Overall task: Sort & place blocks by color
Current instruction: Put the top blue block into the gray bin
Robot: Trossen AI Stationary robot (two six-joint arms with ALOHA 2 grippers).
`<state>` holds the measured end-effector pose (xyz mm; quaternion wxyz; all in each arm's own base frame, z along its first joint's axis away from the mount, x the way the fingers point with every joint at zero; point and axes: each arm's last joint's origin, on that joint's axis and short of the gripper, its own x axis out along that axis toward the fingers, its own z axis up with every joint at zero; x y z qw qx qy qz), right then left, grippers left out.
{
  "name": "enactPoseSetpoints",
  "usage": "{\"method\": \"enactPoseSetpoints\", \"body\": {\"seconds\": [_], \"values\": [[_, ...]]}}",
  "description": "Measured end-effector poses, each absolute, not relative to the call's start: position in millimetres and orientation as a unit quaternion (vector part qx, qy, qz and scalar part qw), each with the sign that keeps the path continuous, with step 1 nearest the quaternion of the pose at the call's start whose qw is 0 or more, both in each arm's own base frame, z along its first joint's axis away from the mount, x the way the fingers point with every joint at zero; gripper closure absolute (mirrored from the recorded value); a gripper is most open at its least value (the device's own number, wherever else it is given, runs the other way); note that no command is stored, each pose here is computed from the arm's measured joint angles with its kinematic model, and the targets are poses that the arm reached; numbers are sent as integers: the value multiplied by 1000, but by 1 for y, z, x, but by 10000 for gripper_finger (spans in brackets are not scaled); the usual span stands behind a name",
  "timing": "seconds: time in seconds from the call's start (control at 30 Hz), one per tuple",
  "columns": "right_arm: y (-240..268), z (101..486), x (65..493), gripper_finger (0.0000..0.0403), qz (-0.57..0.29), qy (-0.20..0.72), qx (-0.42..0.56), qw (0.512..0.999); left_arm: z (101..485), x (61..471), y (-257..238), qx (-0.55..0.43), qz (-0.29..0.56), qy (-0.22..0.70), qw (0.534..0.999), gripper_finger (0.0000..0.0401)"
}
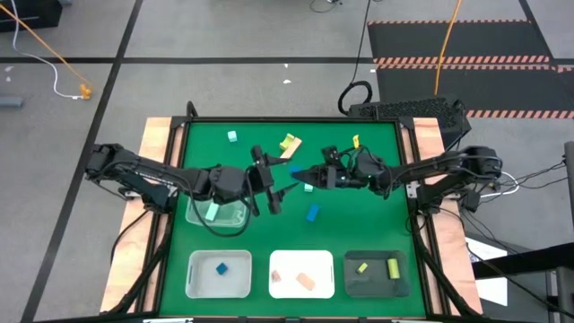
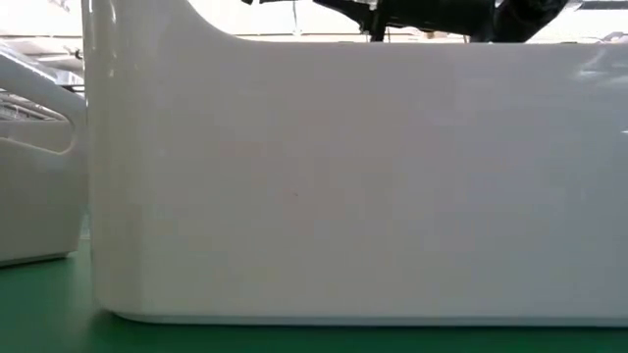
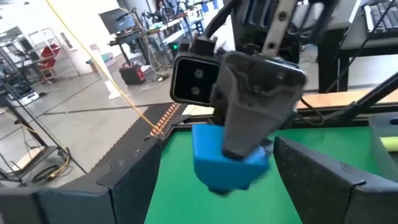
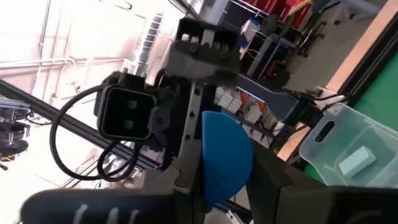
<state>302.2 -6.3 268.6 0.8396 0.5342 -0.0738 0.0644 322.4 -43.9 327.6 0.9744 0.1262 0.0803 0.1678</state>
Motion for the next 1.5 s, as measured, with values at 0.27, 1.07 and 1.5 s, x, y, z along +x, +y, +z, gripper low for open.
{"method": "enactPoseSetpoints", "body": {"seconds": [0.27, 1.07, 1.5], "values": [[-4, 272, 314, 336, 70, -76, 534, 839, 326, 323, -38, 129, 175, 90, 972, 103], [4, 271, 313, 263, 108, -36, 534, 838, 325, 323, -47, 110, 134, 84, 981, 230], [-16, 272, 309, 140, 148, 6, 543, 827, 325, 321, -54, 72, 131, 78, 986, 237]]}}
